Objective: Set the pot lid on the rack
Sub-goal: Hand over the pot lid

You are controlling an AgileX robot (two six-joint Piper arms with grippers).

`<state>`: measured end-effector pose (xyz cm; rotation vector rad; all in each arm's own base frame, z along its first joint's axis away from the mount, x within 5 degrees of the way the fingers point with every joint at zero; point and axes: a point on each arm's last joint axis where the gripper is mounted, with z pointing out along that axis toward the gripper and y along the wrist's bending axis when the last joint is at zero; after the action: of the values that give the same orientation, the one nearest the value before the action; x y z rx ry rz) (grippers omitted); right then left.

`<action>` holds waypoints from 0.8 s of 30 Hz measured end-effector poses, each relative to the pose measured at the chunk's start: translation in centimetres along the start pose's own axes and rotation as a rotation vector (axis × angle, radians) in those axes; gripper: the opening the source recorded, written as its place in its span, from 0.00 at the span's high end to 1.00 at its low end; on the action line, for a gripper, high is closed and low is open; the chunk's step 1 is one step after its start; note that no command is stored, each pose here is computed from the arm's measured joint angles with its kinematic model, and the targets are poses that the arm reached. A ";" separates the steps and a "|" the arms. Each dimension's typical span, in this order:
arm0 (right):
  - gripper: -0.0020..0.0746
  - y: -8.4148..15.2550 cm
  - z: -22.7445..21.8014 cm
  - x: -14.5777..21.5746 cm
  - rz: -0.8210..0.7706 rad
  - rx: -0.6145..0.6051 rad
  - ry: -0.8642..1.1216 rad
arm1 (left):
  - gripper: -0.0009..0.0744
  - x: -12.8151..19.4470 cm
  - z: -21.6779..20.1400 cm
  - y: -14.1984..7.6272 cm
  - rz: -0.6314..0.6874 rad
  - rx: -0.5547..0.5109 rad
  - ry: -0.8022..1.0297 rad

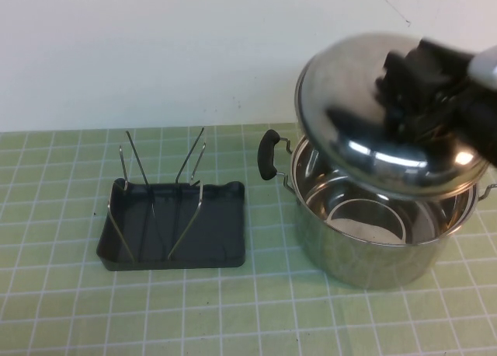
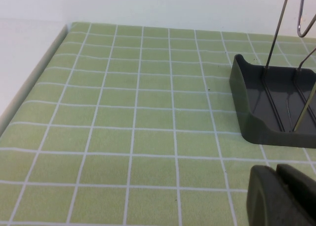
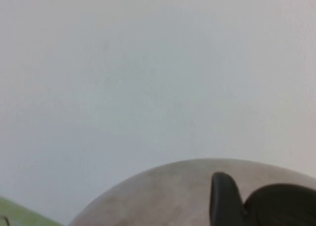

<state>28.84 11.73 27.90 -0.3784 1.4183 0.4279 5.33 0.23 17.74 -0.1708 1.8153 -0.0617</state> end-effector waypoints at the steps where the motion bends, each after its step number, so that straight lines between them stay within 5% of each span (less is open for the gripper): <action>1: 0.53 0.2 -0.5 -1.2 -0.012 -0.007 -0.032 | 0.99 0.0 0.0 0.0 0.000 0.000 0.000; 13: 0.53 1.9 -5.2 -7.7 -0.183 -0.075 -0.063 | 0.99 -0.1 0.0 -0.1 -0.043 0.009 -0.010; 19: 0.53 2.4 -5.4 -7.4 -0.191 -0.127 -0.009 | 0.99 -0.9 -0.1 -1.4 -0.929 0.195 -0.024; 24: 0.53 2.7 -5.5 -7.1 -0.204 -0.163 0.012 | 0.99 -1.3 -0.2 -1.4 -1.053 0.222 -0.055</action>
<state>22.06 10.89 34.36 -0.6527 1.3444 0.3755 5.58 -0.97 19.25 -0.9367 1.4720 -0.9775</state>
